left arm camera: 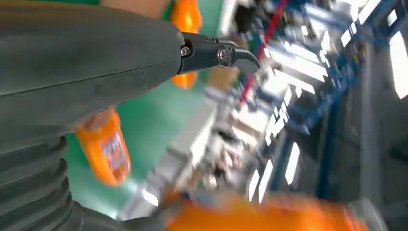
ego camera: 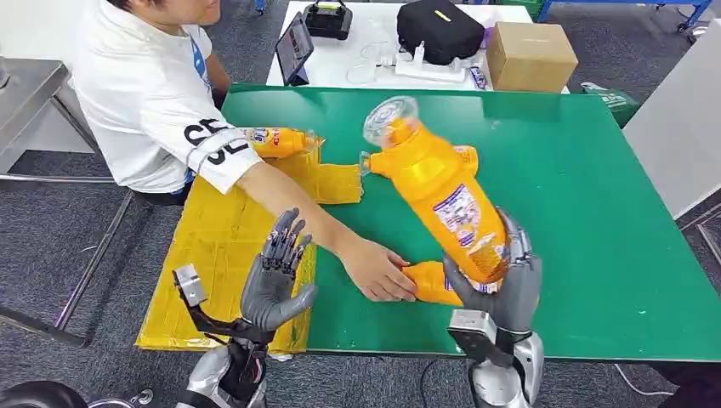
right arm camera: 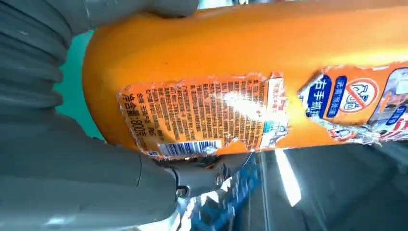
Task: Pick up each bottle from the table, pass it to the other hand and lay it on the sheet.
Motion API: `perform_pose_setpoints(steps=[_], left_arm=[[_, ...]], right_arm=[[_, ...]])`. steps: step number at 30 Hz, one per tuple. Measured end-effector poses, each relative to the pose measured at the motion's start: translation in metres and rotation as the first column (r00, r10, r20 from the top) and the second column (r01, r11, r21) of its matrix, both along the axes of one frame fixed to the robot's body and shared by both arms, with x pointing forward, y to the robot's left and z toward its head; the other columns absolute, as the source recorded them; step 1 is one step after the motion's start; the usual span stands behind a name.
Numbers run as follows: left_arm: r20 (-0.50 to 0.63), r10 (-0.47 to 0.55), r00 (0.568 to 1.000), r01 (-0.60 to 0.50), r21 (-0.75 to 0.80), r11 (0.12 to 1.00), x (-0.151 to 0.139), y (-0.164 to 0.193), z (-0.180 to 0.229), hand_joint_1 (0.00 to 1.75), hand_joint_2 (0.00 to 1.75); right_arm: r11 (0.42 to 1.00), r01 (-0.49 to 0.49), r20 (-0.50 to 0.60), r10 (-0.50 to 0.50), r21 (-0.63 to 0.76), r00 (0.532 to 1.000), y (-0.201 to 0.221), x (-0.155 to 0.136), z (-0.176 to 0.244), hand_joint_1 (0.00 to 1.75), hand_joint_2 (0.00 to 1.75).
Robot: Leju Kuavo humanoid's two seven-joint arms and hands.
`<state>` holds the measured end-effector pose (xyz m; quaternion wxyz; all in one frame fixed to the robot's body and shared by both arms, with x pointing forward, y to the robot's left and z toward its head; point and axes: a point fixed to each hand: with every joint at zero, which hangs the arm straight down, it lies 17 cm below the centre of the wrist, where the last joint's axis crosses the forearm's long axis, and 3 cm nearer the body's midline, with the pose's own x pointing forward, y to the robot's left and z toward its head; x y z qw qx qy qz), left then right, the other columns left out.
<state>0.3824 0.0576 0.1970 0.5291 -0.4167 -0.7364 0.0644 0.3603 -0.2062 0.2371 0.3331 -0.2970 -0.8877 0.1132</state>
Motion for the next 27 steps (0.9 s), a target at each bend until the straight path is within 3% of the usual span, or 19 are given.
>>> perform_pose_setpoints(steps=[10,18,23,27], left_arm=[[0.032,-0.067,0.997,0.067,0.013,0.998,-0.013,-0.015,0.005,0.0,1.75],[0.03,-0.073,0.997,0.072,0.025,0.997,-0.014,-0.015,0.002,0.0,1.75],[0.018,-0.11,0.994,0.109,0.024,0.994,-0.013,-0.02,0.0,0.0,1.75],[0.001,-0.122,0.993,0.122,-0.011,0.992,-0.012,-0.018,-0.003,0.0,1.75]], right_arm=[[0.96,-0.279,-0.177,0.275,0.002,0.945,0.115,-0.002,-0.059,1.75,1.75],[0.943,-0.333,-0.209,0.324,-0.006,0.923,0.138,-0.004,-0.071,1.75,1.75],[0.929,-0.331,-0.181,0.302,-0.164,0.936,0.168,-0.009,-0.075,1.75,1.75],[0.91,-0.38,-0.22,0.341,-0.166,0.914,0.191,-0.009,-0.086,1.75,1.75]])
